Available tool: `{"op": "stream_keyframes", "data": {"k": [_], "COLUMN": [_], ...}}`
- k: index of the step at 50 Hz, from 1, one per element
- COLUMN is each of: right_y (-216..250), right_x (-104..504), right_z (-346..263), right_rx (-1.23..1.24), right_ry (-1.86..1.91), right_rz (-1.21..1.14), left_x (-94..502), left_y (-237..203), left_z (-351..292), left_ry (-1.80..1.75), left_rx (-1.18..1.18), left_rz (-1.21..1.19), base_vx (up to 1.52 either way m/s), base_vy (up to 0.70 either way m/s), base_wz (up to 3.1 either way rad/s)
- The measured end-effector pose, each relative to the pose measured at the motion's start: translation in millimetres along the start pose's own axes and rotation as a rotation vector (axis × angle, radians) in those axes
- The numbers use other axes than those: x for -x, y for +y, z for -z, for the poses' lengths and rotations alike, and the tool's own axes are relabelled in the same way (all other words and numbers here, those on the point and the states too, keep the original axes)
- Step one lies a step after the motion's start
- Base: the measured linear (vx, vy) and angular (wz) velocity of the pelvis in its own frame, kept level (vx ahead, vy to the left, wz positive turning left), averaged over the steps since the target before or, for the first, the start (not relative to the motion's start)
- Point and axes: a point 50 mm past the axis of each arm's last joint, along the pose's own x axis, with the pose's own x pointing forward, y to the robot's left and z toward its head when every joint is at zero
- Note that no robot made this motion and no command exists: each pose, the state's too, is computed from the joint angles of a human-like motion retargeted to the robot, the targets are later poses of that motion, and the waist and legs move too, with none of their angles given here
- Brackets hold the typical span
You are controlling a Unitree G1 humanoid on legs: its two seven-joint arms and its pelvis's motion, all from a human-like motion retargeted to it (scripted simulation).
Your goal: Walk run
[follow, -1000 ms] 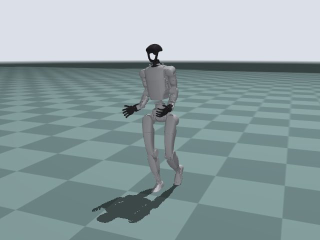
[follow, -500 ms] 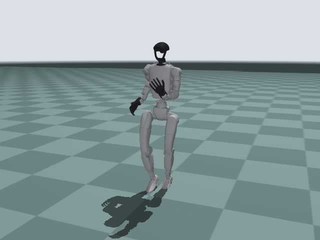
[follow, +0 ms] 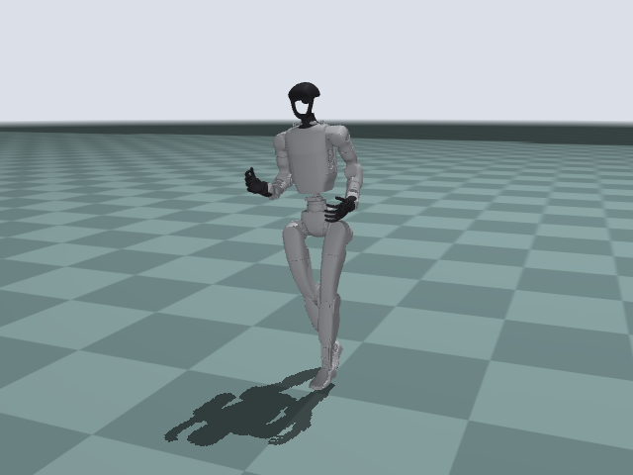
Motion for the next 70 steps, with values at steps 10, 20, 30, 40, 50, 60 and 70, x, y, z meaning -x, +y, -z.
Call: {"op": "stream_keyframes", "data": {"k": [10, 20, 30, 40, 50, 60, 70], "right_y": [-44.0, -137.1, -97.1, -3.9, 0.8, -68.7, -90.0], "right_x": [80.4, 184.7, 141.7, -4.9, -9.0, 95.9, 150.8], "right_z": [64.0, 16.4, 41.7, 18.3, 9.0, 55.9, 40.9], "right_rx": [0.432, 0.747, 0.671, 0.384, 0.396, 0.532, 0.578], "right_ry": [0.605, 1.039, 0.763, 0.067, 0.106, 0.626, 0.788], "right_rz": [-0.033, -0.028, 0.120, 0.076, -0.082, 0.018, 0.114], "left_x": [-84.9, -124.2, -87.1, 14.2, -26.1, -97.4, -86.2], "left_y": [-50.5, -125.3, -54.4, 9.1, 2.8, -60.8, -39.5], "left_z": [-70.5, -162.0, -60.2, 3.8, -21.7, -89.3, -92.6], "left_ry": [-0.469, -0.856, -0.336, -0.030, -0.148, -0.594, -0.443], "left_rx": [0.095, 0.064, -0.178, -0.163, -0.158, -0.001, -0.073], "left_rz": [0.074, 0.414, 0.228, -0.136, -0.066, 0.026, 0.263], "base_vx": [1.24, 1.07, 1.23, 1.02, 1.12, 0.89, 0.71], "base_vy": [-0.26, -0.30, -0.44, -0.15, -0.19, -0.05, -0.18], "base_wz": [0.16, 0.50, -0.50, -0.72, 0.11, 0.76, 1.90]}}
